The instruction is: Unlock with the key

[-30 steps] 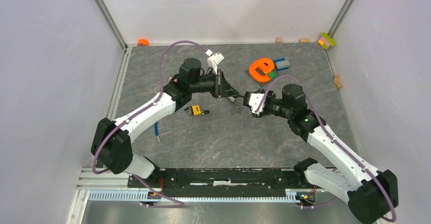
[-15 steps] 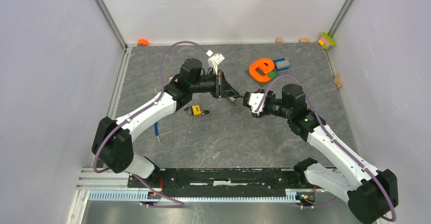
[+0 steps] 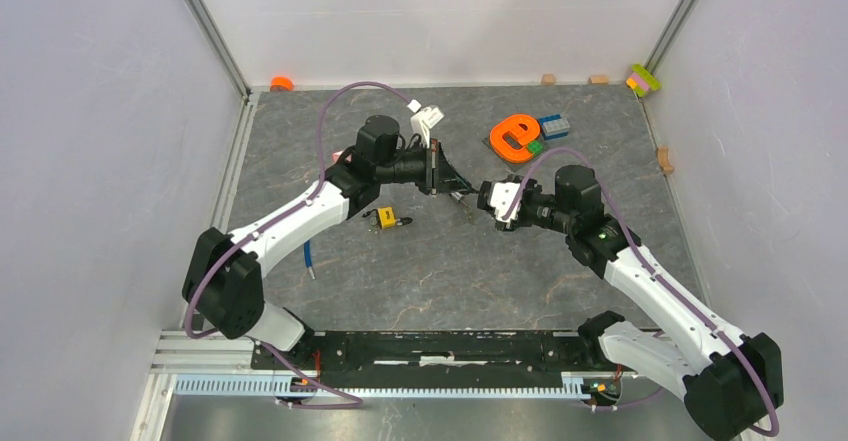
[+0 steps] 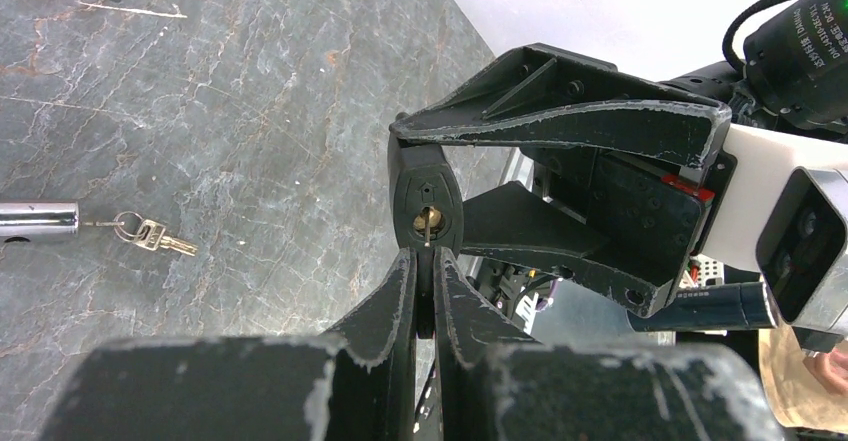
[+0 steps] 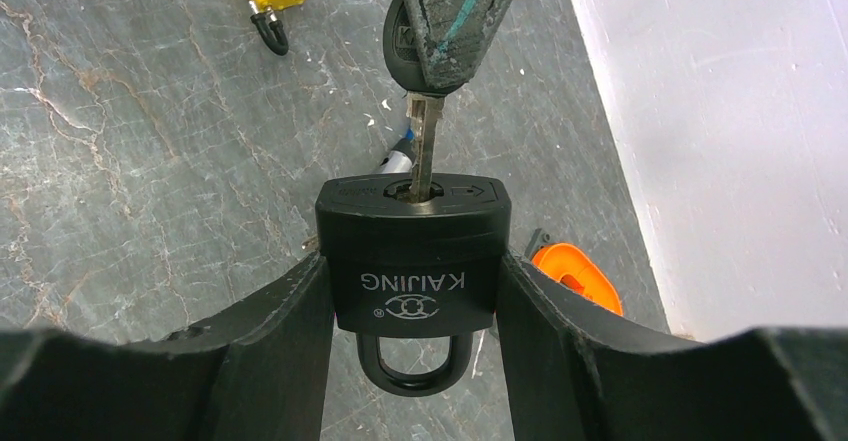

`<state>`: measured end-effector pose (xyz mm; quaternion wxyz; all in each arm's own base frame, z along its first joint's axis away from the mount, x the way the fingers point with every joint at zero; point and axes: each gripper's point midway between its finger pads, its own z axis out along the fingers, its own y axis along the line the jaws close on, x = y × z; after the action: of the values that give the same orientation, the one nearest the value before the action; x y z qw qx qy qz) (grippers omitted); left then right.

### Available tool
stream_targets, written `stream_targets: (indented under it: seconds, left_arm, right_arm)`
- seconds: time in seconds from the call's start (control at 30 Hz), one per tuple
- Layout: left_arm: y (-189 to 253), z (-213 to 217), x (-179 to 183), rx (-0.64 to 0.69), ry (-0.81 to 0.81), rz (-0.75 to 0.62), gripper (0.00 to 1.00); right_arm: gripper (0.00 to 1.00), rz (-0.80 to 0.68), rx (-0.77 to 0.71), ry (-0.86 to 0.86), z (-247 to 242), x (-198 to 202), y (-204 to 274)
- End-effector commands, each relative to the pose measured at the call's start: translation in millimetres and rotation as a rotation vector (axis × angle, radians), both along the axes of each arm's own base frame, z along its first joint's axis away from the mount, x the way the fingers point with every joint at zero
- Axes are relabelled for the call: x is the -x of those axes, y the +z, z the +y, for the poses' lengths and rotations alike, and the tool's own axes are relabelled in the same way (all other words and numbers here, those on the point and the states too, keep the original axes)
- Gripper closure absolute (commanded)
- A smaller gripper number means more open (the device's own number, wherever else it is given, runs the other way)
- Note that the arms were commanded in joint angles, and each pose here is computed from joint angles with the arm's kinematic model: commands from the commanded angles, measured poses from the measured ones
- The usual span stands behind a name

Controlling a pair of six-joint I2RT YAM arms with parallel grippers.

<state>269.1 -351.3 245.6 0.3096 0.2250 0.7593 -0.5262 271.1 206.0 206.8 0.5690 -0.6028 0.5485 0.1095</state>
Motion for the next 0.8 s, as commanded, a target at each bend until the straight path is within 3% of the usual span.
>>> stream_targets:
  seconds: [0.0, 0.77]
  left_arm:
    - [2, -5, -4, -0.002, -0.011, -0.047, 0.98]
    - [-18, -20, -4, -0.126, 0.037, -0.077, 0.98]
  right_arm:
    - [1.00, -0.174, -0.103, 0.019, 9, -13, 65]
    - [1.00, -0.079, -0.118, -0.043, 11, -26, 50]
